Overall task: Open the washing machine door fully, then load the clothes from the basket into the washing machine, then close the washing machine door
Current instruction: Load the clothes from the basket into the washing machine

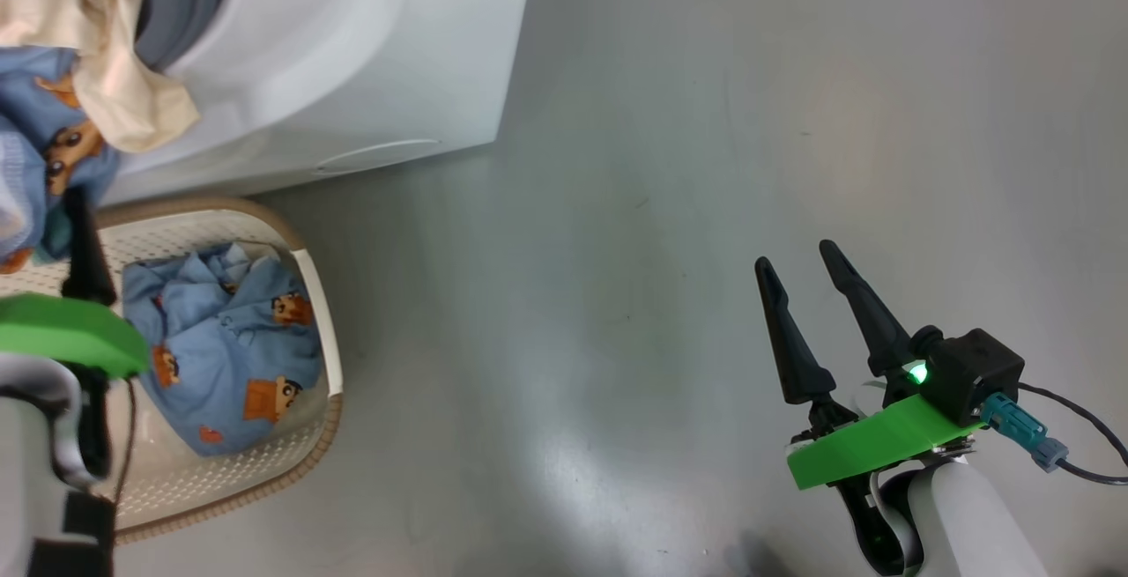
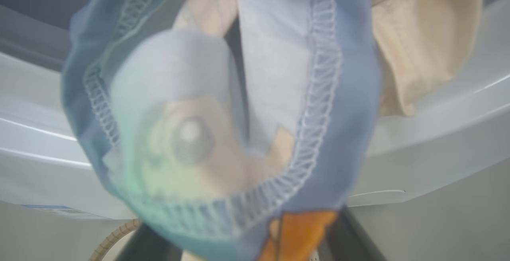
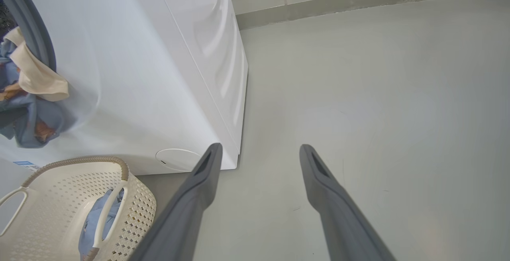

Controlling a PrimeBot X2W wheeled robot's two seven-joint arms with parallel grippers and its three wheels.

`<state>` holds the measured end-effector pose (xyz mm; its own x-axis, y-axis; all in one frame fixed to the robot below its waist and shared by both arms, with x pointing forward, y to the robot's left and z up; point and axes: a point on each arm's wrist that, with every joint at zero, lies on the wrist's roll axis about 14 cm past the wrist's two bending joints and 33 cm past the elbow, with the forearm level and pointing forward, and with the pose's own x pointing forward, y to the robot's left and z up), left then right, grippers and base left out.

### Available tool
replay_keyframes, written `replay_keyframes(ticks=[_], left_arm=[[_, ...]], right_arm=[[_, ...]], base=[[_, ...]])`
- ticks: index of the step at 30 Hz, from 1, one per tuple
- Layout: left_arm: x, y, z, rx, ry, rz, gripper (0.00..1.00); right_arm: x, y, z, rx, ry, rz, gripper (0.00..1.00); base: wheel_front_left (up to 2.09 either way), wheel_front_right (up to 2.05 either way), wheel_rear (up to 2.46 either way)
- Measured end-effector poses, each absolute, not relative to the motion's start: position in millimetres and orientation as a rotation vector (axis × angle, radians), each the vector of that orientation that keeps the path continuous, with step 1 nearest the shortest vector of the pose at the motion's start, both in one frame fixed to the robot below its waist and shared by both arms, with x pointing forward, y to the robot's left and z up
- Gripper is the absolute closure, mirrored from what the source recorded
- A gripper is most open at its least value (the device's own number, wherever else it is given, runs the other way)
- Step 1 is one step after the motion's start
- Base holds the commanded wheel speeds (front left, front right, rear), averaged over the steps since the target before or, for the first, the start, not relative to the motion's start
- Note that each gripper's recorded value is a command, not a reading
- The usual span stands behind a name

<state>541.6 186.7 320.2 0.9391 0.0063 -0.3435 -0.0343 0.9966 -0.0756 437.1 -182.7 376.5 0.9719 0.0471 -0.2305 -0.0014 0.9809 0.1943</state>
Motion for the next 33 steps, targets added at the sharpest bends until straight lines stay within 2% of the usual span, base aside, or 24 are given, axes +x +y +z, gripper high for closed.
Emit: replay_keyframes(ticks=[3, 4, 5, 6, 7, 8, 9, 19, 33], left_arm=[[550, 190, 316, -0.088, 0.352, 0.032, 0.00], [553, 190, 315, -0.092, 0.352, 0.034, 0.09], [556, 190, 314, -0.096, 0.353, 0.036, 0.26], [559, 189, 313, -0.102, 0.354, 0.038, 0.59], [562, 189, 312, -0.108, 0.347, 0.038, 0.77], [564, 188, 312, -0.111, 0.344, 0.034, 0.77], [566, 188, 312, -0.111, 0.339, 0.033, 1.00], [568, 180, 331, -0.119, 0.275, 0.003, 1.00], [568, 180, 390, -0.118, 0.115, -0.016, 1.00]], right_arm=[[436, -186, 374, 0.194, 0.245, 0.015, 0.00], [435, -187, 373, 0.196, 0.248, 0.011, 0.00], [435, -188, 372, 0.196, 0.250, 0.008, 0.00], [434, -188, 371, 0.195, 0.253, 0.006, 0.00], [434, -189, 370, 0.194, 0.255, 0.004, 0.00], [434, -190, 369, 0.194, 0.257, 0.001, 0.00], [433, -191, 369, 0.193, 0.259, -0.001, 0.00], [436, -186, 372, 0.208, 0.247, 0.010, 0.00], [441, -173, 381, 0.226, 0.225, 0.044, 0.00]], base=[[0.00, 0.00, 0.00], [0.00, 0.00, 0.00], [0.00, 0.00, 0.00], [0.00, 0.00, 0.00], [0.00, 0.00, 0.00], [0.00, 0.00, 0.00], [0.00, 0.00, 0.00], [0.00, 0.00, 0.00], [0.00, 0.00, 0.00]])
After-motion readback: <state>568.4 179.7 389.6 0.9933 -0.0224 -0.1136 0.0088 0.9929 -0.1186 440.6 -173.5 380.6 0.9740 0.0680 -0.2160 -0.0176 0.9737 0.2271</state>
